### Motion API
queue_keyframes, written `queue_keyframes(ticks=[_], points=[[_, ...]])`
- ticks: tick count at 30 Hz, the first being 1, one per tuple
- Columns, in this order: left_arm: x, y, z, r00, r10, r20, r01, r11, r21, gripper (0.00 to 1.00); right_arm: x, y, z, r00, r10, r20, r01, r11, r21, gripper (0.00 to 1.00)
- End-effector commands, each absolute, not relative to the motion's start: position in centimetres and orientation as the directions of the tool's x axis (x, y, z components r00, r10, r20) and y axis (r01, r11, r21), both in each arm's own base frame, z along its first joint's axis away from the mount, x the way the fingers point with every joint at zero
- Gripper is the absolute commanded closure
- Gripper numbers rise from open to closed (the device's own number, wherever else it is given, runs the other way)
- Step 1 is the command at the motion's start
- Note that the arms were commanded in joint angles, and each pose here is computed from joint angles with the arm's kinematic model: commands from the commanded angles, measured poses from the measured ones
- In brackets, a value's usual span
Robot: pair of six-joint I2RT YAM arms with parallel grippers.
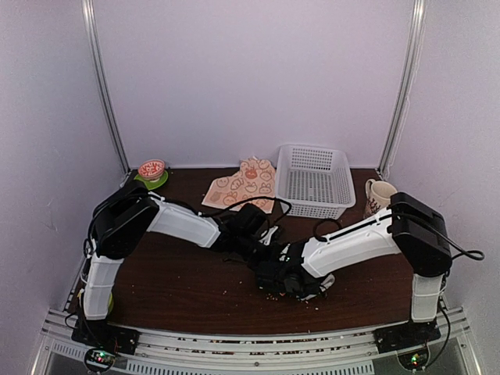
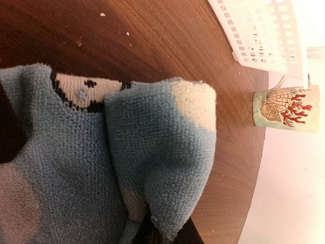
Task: Roll the towels
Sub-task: Roll the towel at the center of the board.
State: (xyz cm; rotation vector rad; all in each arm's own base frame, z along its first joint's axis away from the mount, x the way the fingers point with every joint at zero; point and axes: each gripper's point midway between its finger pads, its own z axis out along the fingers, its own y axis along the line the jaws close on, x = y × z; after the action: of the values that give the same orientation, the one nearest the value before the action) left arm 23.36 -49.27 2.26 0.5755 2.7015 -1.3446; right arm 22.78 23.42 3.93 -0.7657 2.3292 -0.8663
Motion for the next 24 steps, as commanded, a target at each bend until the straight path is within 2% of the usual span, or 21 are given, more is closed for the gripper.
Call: queue_keyframes(ticks=[1,5,11,17,24], points=[[22.3,-47.7,0.1,-0.941,0.299,-0.157,0.315,0.612,-0.725,1.00,21.4,25.3,3.1,-0.686,-0.665,-0.296,-0.389,0.679,-0.623,0.79],[22.2,-47.6,0.0,-0.941,0.299,-0.156,0.314,0.612,-0.726,1.00,21.0,26.1,3.4,-0.687,-0.638,-0.348,-0.407,0.735,-0.542,0.65],[22.3,-47.6,0.1,-0.942,0.298,-0.157,0.314,0.611,-0.727,1.00,20.2,27.7,3.8,-0.701,-0.578,-0.418,-0.442,0.812,-0.383,0.56],[22.3,-47.6,0.1,-0.941,0.298,-0.157,0.315,0.612,-0.726,1.00,20.3,28.2,4.7,-0.703,-0.520,-0.485,-0.441,0.854,-0.276,0.53],[22.5,-47.6,1.2,-0.937,0.300,-0.177,0.330,0.600,-0.729,1.00,20.0,28.1,4.1,-0.690,-0.559,-0.460,-0.482,0.829,-0.285,0.52]])
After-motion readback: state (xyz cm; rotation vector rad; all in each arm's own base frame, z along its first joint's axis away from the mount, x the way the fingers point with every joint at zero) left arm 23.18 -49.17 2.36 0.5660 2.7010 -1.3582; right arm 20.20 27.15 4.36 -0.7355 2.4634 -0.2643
